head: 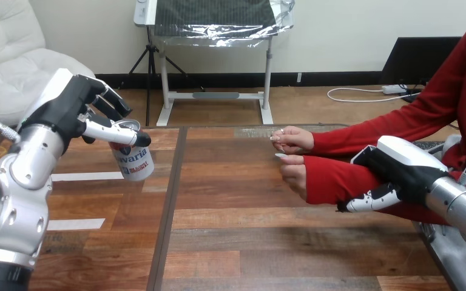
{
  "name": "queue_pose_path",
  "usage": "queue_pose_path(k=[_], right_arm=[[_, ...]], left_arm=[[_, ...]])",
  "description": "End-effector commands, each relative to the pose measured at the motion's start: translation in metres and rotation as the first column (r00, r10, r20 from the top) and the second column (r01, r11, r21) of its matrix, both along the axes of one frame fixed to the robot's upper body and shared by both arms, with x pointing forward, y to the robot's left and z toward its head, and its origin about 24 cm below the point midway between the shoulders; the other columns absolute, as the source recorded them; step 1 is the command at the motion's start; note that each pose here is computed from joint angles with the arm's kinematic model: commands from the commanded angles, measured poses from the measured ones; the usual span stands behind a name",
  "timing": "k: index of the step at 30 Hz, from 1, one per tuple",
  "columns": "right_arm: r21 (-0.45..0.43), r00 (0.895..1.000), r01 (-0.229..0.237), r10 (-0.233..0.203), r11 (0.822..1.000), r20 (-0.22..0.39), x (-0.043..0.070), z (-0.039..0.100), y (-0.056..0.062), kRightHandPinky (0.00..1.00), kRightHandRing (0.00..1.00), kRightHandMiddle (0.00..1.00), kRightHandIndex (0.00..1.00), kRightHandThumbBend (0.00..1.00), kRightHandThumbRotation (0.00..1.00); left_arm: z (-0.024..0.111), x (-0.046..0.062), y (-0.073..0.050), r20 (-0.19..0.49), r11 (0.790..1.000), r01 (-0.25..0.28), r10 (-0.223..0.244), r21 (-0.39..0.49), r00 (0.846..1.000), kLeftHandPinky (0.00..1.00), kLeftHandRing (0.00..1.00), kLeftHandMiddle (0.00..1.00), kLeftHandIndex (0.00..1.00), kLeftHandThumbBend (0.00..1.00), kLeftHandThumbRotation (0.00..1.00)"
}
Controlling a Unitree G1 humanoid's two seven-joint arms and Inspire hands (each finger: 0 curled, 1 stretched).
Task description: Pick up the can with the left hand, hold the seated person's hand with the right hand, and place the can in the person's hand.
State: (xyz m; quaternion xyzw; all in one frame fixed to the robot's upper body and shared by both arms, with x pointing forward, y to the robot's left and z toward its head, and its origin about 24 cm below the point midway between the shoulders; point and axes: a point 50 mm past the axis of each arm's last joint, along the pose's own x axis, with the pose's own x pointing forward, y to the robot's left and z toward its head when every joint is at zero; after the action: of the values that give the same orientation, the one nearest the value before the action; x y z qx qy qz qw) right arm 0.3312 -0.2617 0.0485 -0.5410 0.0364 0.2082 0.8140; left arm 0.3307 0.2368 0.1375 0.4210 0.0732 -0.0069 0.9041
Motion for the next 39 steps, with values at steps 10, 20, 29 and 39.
queue_pose_path(k=[10,20,29,39], right_arm=[[0.078,0.981,-0.073,0.058,0.994,0.185,0.025,0.046,0.023,0.17,0.21,0.26,0.28,0.57,0.37],[0.086,0.978,-0.098,0.080,0.991,0.193,0.029,0.048,0.034,0.18,0.22,0.27,0.28,0.59,0.38],[0.091,0.974,-0.121,0.101,0.988,0.202,0.033,0.049,0.047,0.19,0.23,0.28,0.27,0.62,0.41],[0.111,0.971,-0.156,0.132,0.981,0.198,0.036,0.053,0.061,0.20,0.23,0.28,0.28,0.60,0.43]], left_arm=[[0.047,0.010,-0.016,0.162,0.998,0.057,-0.057,0.003,0.985,0.26,0.32,0.40,0.44,0.74,0.00],[0.049,0.014,-0.026,0.168,0.996,0.080,-0.073,-0.035,0.983,0.27,0.33,0.41,0.44,0.74,0.00],[0.050,0.019,-0.041,0.183,0.990,0.124,-0.112,-0.059,0.977,0.28,0.33,0.41,0.44,0.73,0.00],[0.047,0.023,-0.063,0.199,0.974,0.198,-0.174,-0.110,0.964,0.27,0.33,0.41,0.44,0.73,0.00]])
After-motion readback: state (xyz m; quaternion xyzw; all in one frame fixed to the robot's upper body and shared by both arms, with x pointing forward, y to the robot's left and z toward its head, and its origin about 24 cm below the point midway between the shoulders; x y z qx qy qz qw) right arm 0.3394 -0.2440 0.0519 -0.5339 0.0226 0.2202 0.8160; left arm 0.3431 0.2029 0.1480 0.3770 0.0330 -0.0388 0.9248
